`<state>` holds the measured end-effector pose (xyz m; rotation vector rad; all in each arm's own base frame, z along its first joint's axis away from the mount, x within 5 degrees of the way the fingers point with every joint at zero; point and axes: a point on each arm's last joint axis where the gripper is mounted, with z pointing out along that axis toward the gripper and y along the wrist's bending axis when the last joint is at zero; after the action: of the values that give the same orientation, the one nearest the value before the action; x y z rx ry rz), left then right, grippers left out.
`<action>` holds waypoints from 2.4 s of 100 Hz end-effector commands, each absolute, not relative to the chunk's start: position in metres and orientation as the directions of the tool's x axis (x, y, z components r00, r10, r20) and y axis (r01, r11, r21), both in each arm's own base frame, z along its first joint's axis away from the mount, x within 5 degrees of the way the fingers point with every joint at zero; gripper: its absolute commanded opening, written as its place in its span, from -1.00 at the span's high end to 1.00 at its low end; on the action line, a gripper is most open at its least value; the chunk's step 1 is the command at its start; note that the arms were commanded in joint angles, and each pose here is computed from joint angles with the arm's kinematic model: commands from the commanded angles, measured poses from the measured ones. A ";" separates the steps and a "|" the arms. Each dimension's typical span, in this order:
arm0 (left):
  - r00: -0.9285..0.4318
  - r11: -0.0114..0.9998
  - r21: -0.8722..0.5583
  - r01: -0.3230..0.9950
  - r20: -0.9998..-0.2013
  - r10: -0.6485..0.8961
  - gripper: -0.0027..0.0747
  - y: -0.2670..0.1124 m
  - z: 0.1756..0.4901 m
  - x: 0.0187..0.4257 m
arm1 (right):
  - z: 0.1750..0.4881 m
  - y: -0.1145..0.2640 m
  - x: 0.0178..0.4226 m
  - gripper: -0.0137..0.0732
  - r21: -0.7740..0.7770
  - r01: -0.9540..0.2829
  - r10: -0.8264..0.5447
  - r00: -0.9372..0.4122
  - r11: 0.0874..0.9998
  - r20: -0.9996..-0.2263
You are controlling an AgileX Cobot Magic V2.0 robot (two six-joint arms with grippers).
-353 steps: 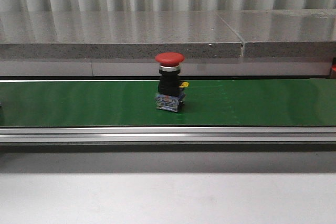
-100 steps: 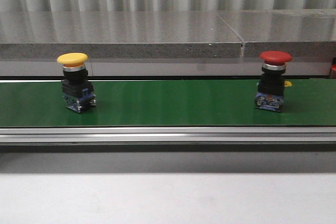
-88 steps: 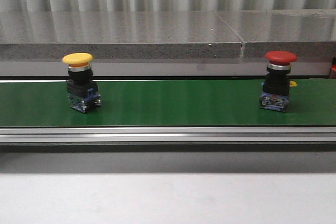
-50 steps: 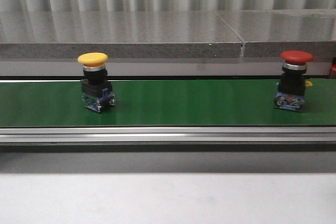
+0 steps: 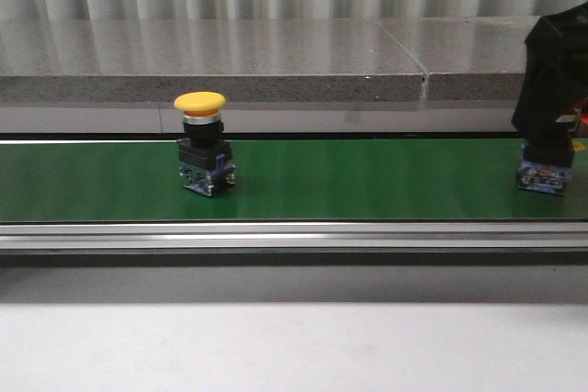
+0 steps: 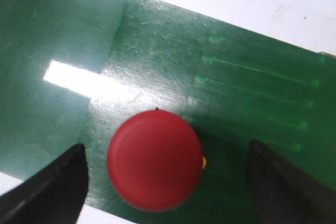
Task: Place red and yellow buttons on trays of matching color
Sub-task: 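Lift the red button and lower it into the red tray, opening the right gripper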
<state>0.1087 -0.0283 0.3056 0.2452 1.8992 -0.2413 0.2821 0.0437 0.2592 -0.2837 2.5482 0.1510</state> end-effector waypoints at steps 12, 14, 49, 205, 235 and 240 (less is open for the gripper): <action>-0.261 0.961 -0.062 0.270 -0.965 0.011 0.98 -0.028 0.319 0.110 | 0.275 0.045 0.289 0.19 0.037 -0.238 -0.166 -0.772 0.971 -0.614; -0.261 0.961 -0.062 0.270 -0.965 0.011 0.98 -0.028 0.319 0.110 | 0.275 0.045 0.289 0.25 0.037 -0.238 -0.166 -0.772 0.971 -0.614; -0.261 0.961 -0.062 0.270 -0.965 0.011 0.98 -0.028 0.319 0.110 | 0.331 -0.017 0.301 0.52 0.042 -0.059 -0.020 -0.777 0.997 -0.630; -0.259 0.961 -0.062 0.269 -0.966 0.011 0.98 -0.028 0.320 0.110 | 0.258 -0.236 0.439 0.50 0.170 0.418 0.430 -0.671 0.892 -0.604; -0.259 0.961 -0.062 0.269 -0.966 0.011 0.98 -0.028 0.320 0.110 | 0.256 -0.238 0.440 -0.32 0.169 0.421 0.431 -0.666 0.891 -0.609; -0.259 0.961 -0.062 0.269 -0.966 0.011 0.98 -0.028 0.320 0.110 | 0.256 -0.238 0.440 -0.46 0.169 0.421 0.431 -0.666 0.891 -0.609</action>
<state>0.1087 -0.0283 0.3056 0.2452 1.8992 -0.2413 0.4411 -0.2368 0.2101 0.6361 2.5188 0.0568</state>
